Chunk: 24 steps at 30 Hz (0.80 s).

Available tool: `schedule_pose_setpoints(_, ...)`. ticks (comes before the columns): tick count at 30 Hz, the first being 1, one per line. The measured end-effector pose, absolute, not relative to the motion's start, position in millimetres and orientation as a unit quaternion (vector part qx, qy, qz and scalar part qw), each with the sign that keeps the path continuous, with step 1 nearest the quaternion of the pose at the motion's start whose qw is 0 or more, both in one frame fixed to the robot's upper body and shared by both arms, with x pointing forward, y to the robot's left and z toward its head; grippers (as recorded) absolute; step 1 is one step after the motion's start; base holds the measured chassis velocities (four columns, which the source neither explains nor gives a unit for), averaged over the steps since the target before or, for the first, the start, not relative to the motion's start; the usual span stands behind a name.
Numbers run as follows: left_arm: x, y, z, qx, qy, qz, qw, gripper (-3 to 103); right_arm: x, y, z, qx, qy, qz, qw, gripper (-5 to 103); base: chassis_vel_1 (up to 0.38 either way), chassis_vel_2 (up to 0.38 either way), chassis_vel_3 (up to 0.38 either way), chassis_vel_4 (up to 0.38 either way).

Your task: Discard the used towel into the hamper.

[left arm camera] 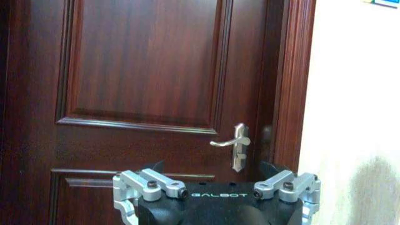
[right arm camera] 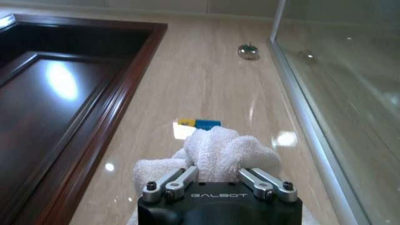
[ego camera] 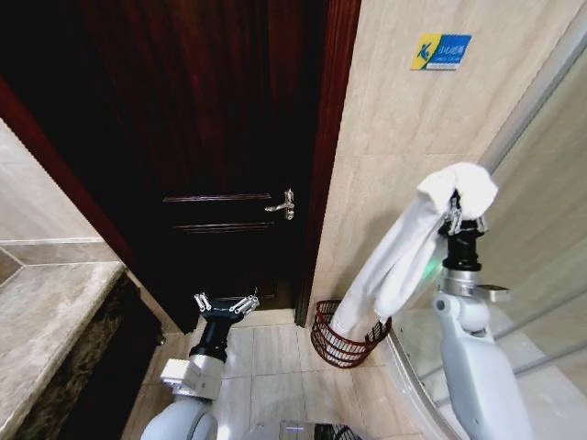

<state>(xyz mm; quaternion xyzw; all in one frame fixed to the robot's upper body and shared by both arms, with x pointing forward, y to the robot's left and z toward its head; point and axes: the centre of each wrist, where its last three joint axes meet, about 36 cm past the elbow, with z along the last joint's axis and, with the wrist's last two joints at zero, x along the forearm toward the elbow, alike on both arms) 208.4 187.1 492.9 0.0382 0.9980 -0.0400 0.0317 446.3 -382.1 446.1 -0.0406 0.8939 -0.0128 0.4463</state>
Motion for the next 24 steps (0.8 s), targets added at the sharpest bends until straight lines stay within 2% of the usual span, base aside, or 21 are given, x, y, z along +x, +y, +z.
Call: schedule_pose_setpoints(24,208.4,187.1,492.9,0.038,0.998,-0.04,0.032,100,440.0,-389.8,337.6,-0.039,0.925,-0.026,0.376,12,0.0,0.0,0.0,0.0)
